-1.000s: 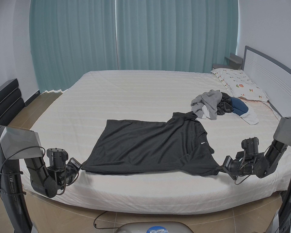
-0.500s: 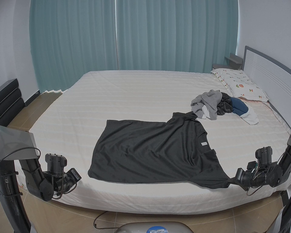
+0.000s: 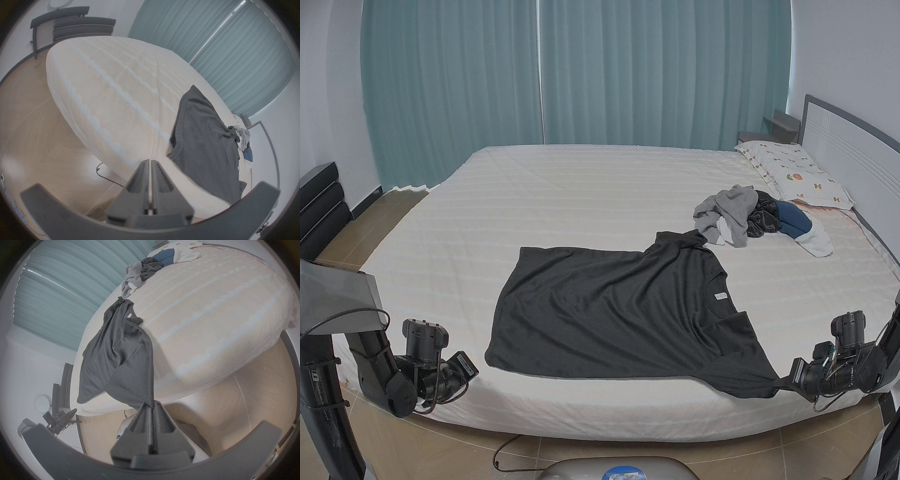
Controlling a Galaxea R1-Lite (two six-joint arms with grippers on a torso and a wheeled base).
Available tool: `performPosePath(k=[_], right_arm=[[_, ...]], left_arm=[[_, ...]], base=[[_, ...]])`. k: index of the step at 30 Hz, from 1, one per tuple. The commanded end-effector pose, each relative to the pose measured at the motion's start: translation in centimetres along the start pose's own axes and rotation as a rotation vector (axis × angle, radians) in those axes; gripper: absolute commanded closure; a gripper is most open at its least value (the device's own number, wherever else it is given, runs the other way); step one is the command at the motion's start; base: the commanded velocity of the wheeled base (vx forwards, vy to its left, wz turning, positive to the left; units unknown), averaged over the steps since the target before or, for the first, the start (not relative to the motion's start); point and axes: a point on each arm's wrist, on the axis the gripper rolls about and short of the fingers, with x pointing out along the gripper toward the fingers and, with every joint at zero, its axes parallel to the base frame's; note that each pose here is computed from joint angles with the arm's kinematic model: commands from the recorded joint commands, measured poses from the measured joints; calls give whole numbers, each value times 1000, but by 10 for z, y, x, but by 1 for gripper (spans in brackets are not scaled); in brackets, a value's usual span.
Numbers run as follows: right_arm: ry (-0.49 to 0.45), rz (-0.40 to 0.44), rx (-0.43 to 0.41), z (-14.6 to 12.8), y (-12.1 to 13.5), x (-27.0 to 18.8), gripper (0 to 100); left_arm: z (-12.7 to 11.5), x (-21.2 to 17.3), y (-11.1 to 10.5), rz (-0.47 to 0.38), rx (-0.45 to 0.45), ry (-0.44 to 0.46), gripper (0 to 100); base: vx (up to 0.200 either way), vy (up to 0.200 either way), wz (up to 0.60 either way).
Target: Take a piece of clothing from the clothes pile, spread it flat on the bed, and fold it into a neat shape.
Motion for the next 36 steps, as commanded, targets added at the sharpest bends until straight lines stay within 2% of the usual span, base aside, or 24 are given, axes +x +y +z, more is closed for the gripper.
performPosePath(k=[1, 4, 9, 11, 16, 20, 27, 28, 34, 36], right_arm=[[29, 3, 10, -1, -3, 6, 100], [47, 9, 16, -1, -5, 11, 100], [54, 30, 16, 0, -4, 11, 100], [57, 46, 20, 0, -3, 10, 100], [51, 70, 27, 2, -4, 10, 100], [43, 70, 36, 4, -7, 11, 100], [42, 74, 35, 4, -6, 9, 100], [45, 79, 35, 3, -6, 9, 100], [51, 81, 37, 2, -7, 8, 100], [49, 82, 36, 1, -7, 8, 100]], left_arm=[[1, -1, -3, -22, -3, 6, 0], [1, -1, -4, -51, -8, 27, 0], [11, 7, -23, -181, -120, 66, 0], [12, 12, -30, -197, -127, 62, 0], [-2, 27, -39, -190, -86, 77, 0], [-9, 39, -39, -138, 9, 29, 0], [-8, 47, -40, -109, 13, -2, 0], [-9, 47, -41, -110, 14, -1, 100], [-16, 44, -42, -95, 30, -2, 100], [-18, 41, -38, -55, 34, -31, 100]], base=[[0, 0, 0], [0, 0, 0], [0, 0, 0], [0, 0, 0], [0, 0, 0], [0, 0, 0], [0, 0, 0], [0, 0, 0], [0, 0, 0], [0, 0, 0]])
